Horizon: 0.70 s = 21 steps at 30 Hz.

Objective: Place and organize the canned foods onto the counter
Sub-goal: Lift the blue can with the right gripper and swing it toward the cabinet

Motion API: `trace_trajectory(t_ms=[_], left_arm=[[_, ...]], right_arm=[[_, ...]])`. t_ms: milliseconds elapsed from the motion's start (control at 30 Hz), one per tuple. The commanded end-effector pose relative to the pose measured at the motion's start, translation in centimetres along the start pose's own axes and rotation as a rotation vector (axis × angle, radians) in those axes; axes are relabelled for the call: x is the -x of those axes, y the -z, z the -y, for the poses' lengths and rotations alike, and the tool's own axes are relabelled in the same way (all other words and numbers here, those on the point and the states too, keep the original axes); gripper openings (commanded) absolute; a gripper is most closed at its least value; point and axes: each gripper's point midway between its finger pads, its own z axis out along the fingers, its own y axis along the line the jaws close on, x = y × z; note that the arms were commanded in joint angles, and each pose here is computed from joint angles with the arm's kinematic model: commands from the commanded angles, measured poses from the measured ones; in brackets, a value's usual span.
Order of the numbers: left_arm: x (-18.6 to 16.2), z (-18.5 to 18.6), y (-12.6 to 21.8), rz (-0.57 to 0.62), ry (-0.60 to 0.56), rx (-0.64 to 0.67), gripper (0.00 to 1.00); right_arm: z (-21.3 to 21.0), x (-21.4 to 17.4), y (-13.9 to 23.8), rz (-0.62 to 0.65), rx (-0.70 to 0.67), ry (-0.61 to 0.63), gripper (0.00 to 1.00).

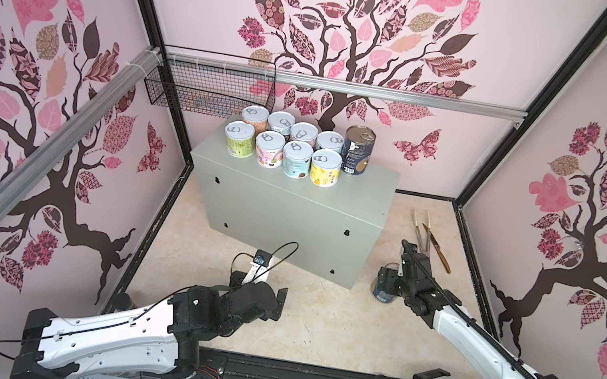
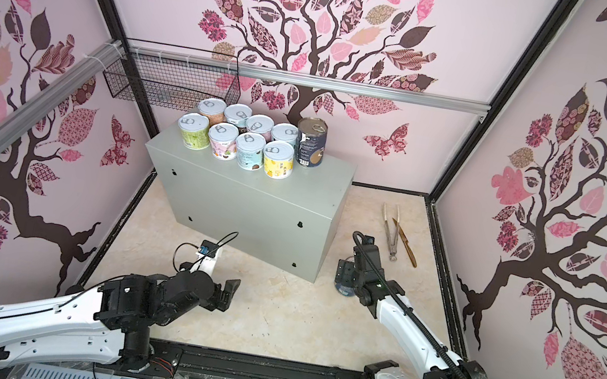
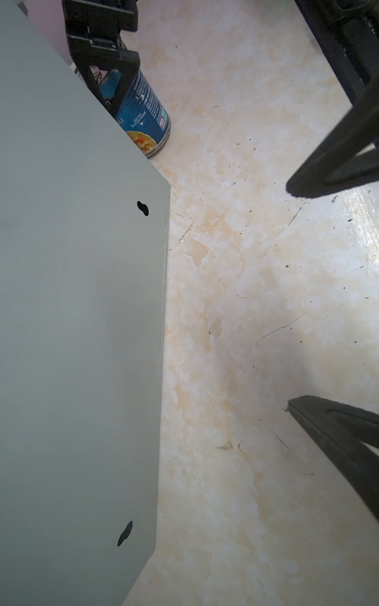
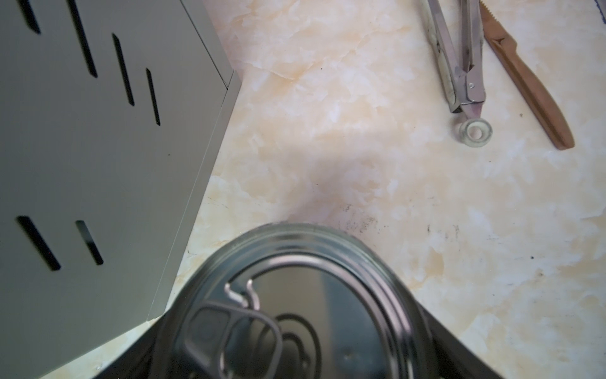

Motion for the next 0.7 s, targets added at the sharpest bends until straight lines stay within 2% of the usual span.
trace_trajectory(t_ms=[0, 33, 67, 333, 533, 667], left_arm=[[-0.3, -0.8, 0.0, 0.012, 0.001, 0.024, 0.98], [-0.3, -0.9, 0.0, 0.013, 0.000, 0.029, 0.98], [-0.3, -1.0, 0.0, 0.014, 0.001, 0.030, 0.98], [-0.5, -1.0, -0.2, 0.009, -0.002, 0.039, 0.98], [-0.4, -1.0, -0.3, 0.011, -0.007, 0.041, 0.98], [-0.3, -0.8, -0.3, 0.011, -0.008, 0.037, 0.98]], right_arm=[[-1.2, 0.2, 0.2, 0.023, 0.064, -0.020, 0.88], [-1.2, 0.2, 0.2, 0.026, 0.066, -0.021, 0.99], [-1.2, 0.1, 0.2, 0.026, 0.064, -0.020, 1.00], [-0.1, 0.9, 1.5, 0.120, 0.037, -0.096, 1.00], [0.7, 0.5, 2.2, 0.174, 0.027, -0.245, 1.00], [0.3, 0.6, 3.2, 0.280, -0.041, -0.227, 1.00]])
